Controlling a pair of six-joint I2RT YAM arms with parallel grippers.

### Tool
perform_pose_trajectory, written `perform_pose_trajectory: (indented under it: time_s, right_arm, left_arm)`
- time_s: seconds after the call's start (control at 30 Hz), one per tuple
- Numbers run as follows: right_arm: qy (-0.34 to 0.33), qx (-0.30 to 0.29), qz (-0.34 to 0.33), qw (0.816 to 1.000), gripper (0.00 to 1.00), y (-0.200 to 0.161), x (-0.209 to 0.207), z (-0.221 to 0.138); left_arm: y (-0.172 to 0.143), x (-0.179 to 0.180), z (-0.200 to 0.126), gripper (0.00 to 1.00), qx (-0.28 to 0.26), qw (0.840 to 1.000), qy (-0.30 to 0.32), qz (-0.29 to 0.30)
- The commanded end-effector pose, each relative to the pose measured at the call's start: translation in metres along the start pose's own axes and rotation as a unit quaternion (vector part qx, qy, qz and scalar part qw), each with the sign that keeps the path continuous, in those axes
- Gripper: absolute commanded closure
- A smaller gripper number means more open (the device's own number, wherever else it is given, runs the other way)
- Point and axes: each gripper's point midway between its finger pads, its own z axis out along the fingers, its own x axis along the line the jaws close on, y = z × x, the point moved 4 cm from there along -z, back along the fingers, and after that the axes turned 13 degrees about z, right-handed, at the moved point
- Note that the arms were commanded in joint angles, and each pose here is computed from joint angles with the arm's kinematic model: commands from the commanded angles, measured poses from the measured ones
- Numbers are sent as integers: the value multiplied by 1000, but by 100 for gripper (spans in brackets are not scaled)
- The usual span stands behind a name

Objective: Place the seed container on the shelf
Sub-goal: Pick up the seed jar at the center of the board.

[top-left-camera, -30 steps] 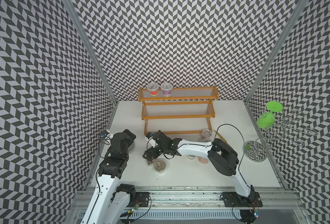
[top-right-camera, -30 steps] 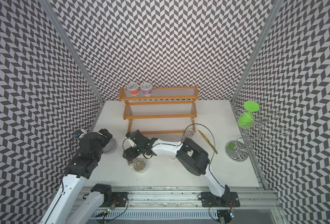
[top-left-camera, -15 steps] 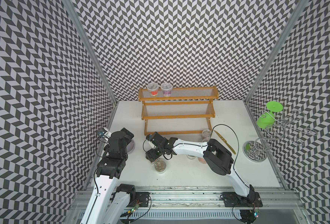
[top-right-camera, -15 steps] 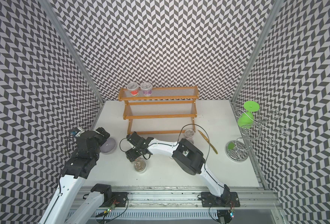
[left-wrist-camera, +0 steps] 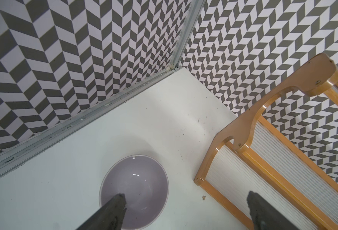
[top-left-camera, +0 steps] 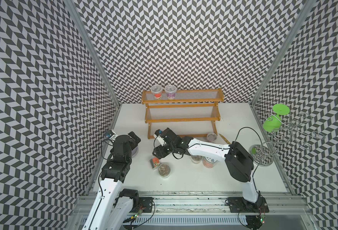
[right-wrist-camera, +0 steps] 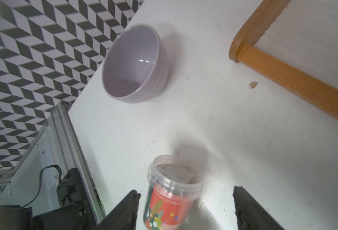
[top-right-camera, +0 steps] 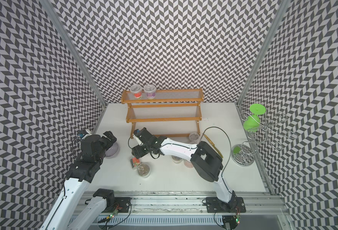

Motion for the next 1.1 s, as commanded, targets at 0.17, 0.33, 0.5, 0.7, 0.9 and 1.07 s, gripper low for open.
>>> perform_pose_trajectory:
  time_s: [0.17, 0.33, 0.5, 0.7, 0.9, 1.07]
  right_arm:
    - [-1, 37, 40, 999, 9, -8, 6, 26]
    - [-7, 62, 53, 997, 5, -22, 18, 44]
    - [-69, 56, 50, 995, 7, -29, 5, 57]
    - [-113, 59, 37, 991, 13, -35, -10, 66]
    - [-114, 69, 35, 990, 17, -40, -13, 71]
    - [-107, 78, 36, 991, 20, -40, -9, 72]
  left_arm:
    - [6, 12, -2, 0, -19, 999, 40, 3]
    - [9, 24, -2, 0, -26, 997, 77, 11]
    - [8, 25, 1, 0, -18, 997, 72, 10]
    - [8, 22, 1, 0, -18, 998, 59, 11]
    - [8, 22, 2, 0, -19, 998, 58, 14]
    - [6, 21, 3, 0, -15, 998, 53, 12]
